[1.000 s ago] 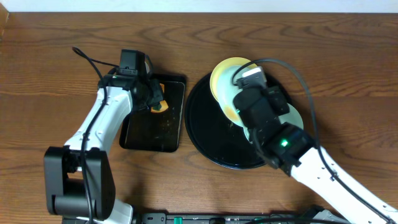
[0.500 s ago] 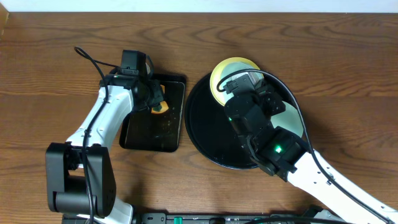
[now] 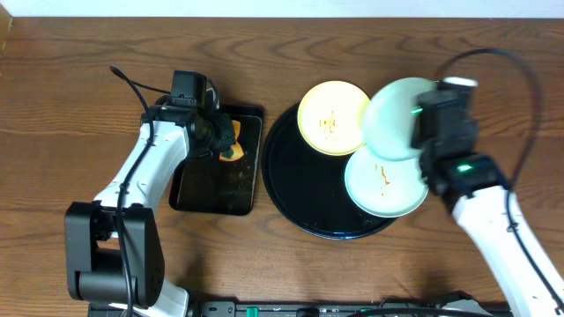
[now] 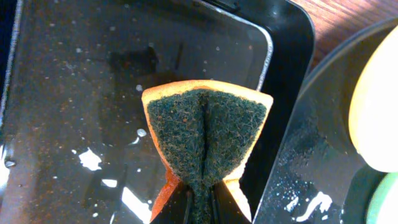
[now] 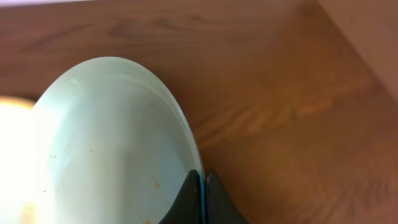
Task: Clean dirty plates on tray and stack at the side
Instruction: 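Carry the blue plate right with right gripper and set it on the table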
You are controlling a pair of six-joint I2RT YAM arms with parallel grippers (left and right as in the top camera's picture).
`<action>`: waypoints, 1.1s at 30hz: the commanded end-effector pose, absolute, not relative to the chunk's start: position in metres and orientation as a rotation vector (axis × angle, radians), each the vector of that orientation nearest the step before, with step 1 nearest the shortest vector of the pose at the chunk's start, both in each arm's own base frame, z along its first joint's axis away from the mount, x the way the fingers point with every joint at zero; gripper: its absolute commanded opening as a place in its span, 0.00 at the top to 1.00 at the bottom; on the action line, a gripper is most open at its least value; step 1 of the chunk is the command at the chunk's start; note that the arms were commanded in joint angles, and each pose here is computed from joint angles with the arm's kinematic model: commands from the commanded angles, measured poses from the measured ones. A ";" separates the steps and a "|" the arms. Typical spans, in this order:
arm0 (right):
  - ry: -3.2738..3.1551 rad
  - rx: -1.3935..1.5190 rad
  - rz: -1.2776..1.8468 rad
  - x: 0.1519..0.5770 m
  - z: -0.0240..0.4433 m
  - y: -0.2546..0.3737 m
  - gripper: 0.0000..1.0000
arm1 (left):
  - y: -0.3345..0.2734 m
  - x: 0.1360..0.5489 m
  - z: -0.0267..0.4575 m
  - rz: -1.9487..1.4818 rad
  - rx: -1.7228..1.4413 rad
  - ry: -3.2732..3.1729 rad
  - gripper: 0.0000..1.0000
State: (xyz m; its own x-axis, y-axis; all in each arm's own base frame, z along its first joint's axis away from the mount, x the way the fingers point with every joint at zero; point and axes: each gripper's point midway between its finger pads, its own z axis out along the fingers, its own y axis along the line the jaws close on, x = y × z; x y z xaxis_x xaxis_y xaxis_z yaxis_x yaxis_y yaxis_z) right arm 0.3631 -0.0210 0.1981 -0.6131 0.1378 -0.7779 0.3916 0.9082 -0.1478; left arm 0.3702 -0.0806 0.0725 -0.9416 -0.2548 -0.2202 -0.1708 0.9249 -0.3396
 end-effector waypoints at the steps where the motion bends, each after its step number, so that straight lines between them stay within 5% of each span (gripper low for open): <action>1: 2.179 0.651 -0.297 0.362 0.199 -0.066 0.99 | -0.083 0.369 0.073 -0.488 -0.260 2.825 0.93; 8: 2.181 0.974 -0.353 0.335 0.171 -0.162 0.99 | -0.083 0.369 0.073 -0.482 -0.224 2.824 0.93; 17: 2.344 1.079 -0.321 0.326 0.105 -0.194 0.98 | -0.083 0.370 0.073 -0.482 -0.224 2.823 0.92; 19: 2.378 1.032 -0.263 0.333 0.100 -0.187 0.90 | -0.083 0.369 0.073 -0.481 -0.224 2.824 0.93; 21: 2.396 0.949 -0.161 0.343 0.102 -0.174 0.65 | -0.083 0.369 0.073 -0.481 -0.215 2.824 0.92; 23: 2.421 0.820 -0.010 0.353 0.110 -0.150 0.59 | -0.083 0.369 0.073 -0.477 -0.189 2.824 0.92; 28: 2.514 0.571 0.318 0.339 0.131 -0.079 0.47 | -0.083 0.370 0.079 -0.478 -0.183 2.808 0.93; 33: 2.710 0.454 0.440 0.298 0.121 -0.034 0.48 | -0.083 0.370 0.089 -0.480 -0.177 2.782 0.93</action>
State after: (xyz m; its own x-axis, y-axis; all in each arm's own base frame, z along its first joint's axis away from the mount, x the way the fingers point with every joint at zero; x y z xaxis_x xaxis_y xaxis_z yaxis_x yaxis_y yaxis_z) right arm 0.3007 -0.0629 0.1141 -0.8318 0.4604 -0.3100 0.3795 0.8793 0.2878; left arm 0.3701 -0.0817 0.0747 -0.9506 -0.1888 -0.2462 -0.1009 0.9385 -0.3303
